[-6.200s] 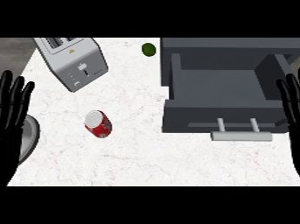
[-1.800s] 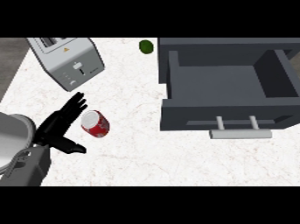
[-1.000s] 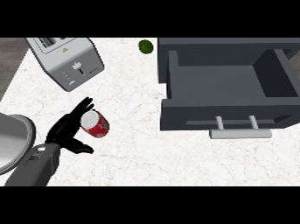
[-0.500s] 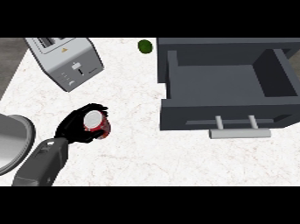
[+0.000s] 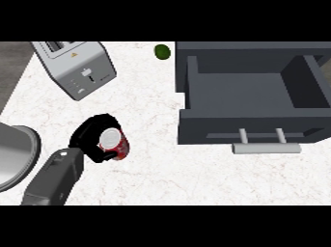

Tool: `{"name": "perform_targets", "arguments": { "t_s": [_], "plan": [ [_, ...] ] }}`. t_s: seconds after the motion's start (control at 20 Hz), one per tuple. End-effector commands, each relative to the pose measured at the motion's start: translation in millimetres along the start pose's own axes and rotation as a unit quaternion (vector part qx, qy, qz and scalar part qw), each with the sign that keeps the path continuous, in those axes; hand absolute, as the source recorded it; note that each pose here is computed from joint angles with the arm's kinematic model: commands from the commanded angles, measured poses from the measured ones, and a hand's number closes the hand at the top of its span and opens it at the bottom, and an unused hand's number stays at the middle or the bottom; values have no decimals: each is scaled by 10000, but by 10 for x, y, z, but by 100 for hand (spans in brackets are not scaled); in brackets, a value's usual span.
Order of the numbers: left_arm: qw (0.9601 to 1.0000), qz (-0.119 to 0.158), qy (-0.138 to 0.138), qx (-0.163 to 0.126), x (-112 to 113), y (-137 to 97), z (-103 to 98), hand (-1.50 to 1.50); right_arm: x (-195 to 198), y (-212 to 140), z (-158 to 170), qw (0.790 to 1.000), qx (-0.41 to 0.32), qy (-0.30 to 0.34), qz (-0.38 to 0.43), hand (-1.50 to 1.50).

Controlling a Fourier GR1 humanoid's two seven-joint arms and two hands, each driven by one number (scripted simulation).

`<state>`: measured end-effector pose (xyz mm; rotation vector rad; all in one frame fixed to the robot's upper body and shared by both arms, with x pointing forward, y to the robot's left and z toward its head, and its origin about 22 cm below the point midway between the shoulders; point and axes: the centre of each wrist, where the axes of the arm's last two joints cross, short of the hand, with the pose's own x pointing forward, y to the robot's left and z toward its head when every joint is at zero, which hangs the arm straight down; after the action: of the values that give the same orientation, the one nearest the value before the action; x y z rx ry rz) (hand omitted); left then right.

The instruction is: Pick up the can, place it into the drawer and close the drawer

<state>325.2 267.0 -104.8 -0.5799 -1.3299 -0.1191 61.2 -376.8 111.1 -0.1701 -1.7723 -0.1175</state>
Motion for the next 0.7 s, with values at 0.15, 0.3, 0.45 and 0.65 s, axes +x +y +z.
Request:
{"name": "perform_targets", "arguments": {
  "t_s": [0.15, 0.3, 0.45, 0.65],
  "plan": [
    [9668, 439, -1137, 2246, 12, -19, -20, 150, 40, 4, 34, 9999, -72, 38, 69, -150],
    [9627, 374, -1393, 2289, -53, -177, -71, 150, 63, 55, 125, 9999, -142, -34, -30, -150],
    [9674, 308, -1469, 2039, 159, -499, -378, 150, 76, 58, 87, 9998, -172, -37, 52, -150],
    [9633, 53, -1740, 2045, 619, -579, -435, 150, 111, 49, 83, 9998, -181, 25, 22, -150]
  ]
}}
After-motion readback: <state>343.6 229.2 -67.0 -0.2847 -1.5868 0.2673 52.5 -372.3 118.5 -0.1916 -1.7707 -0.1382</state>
